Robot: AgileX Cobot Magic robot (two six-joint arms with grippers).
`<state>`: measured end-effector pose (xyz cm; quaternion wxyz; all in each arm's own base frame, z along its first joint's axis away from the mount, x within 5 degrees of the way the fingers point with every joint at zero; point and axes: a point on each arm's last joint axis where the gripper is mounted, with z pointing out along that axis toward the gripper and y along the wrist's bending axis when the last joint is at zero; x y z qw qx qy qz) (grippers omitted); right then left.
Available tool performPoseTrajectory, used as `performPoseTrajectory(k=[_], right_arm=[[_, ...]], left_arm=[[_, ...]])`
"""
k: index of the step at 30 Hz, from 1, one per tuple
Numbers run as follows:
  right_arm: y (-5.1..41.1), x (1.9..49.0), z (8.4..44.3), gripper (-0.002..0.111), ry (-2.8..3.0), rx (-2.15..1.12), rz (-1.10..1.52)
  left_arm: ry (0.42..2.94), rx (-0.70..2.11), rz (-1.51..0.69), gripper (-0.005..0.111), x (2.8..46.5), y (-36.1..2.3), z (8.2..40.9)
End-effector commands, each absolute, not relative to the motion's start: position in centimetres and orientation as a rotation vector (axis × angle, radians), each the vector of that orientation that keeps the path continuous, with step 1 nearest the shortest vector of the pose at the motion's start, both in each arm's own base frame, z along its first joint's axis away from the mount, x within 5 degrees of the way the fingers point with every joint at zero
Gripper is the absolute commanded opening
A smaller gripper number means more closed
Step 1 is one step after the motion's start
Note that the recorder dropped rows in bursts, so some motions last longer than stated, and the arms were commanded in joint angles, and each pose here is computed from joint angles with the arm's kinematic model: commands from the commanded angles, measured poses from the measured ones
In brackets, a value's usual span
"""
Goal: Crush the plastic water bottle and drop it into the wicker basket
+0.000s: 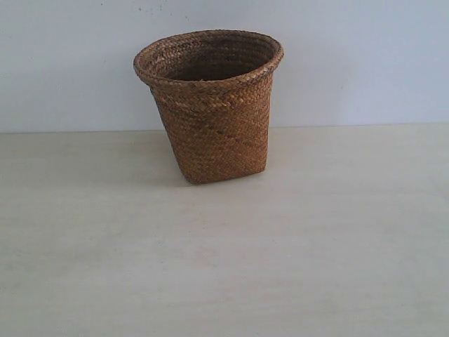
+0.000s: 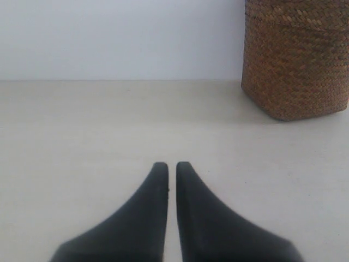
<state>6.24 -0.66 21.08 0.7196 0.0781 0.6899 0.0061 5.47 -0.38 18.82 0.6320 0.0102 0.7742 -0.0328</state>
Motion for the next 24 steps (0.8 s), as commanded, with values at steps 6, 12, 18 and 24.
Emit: performPoseTrajectory(k=[6, 12, 18, 24], right_arm=[[-0.6, 6.0, 20.0, 0.000, 1.634, 0.169, -0.002], [-0.5, 5.5, 19.4, 0.000, 1.690, 0.148, -0.021], [-0.5, 5.5, 19.0, 0.000, 1.736, 0.119, -0.043], [-0.2, 5.4, 18.6, 0.000, 1.784, 0.054, -0.030]], left_arm=[[1.770, 0.020, -0.077, 0.004, 5.5, -0.4, 18.7], [1.770, 0.020, -0.077, 0.004, 5.5, -0.4, 18.7], [1.770, 0.020, -0.078, 0.004, 5.5, -0.4, 18.7], [1.770, 0.020, -0.078, 0.004, 5.5, -0.4, 18.7]])
